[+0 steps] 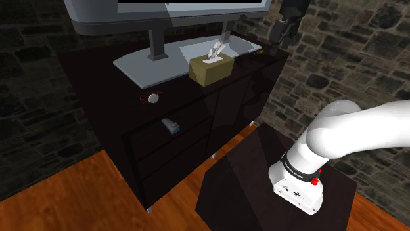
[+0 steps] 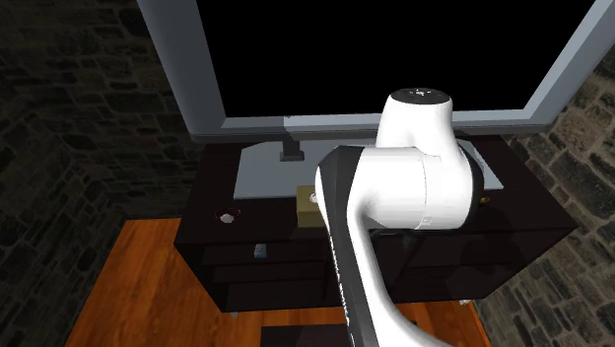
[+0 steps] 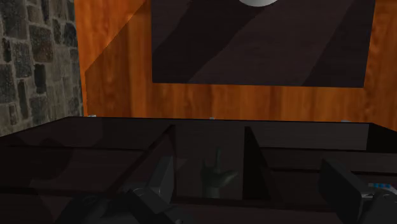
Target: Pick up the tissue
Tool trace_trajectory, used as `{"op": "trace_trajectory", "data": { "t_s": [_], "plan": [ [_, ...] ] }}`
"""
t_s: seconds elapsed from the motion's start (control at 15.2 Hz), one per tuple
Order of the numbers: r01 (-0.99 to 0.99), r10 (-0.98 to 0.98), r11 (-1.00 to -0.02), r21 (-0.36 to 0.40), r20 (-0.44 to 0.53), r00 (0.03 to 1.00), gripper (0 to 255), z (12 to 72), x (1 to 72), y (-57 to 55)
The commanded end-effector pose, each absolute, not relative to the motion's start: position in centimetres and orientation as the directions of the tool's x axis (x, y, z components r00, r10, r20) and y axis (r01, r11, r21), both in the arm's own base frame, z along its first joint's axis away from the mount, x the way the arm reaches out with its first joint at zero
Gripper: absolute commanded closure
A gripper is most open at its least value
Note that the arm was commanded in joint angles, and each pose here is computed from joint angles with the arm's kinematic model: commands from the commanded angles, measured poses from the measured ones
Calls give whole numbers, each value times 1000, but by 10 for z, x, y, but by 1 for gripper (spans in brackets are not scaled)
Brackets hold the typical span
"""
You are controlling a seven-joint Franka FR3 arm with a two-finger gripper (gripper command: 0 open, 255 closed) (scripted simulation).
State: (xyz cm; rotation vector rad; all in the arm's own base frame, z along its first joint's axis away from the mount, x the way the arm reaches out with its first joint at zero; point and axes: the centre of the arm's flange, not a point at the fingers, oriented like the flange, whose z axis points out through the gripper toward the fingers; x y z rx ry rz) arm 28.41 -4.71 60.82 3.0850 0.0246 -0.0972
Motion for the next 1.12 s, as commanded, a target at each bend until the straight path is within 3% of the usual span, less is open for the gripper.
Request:
{"op": "trace_trajectory", "data": {
  "t_s": [0.0, 0.53, 1.06],
  "plan": [
    [18, 14, -998, 54, -63, 998, 0, 608, 284, -47],
    [-218, -227, -969, -118, 68, 972, 0, 585, 338, -4],
    [-409, -469, -858, -311, 151, 870, 0, 578, 403, 28]
  ]
}}
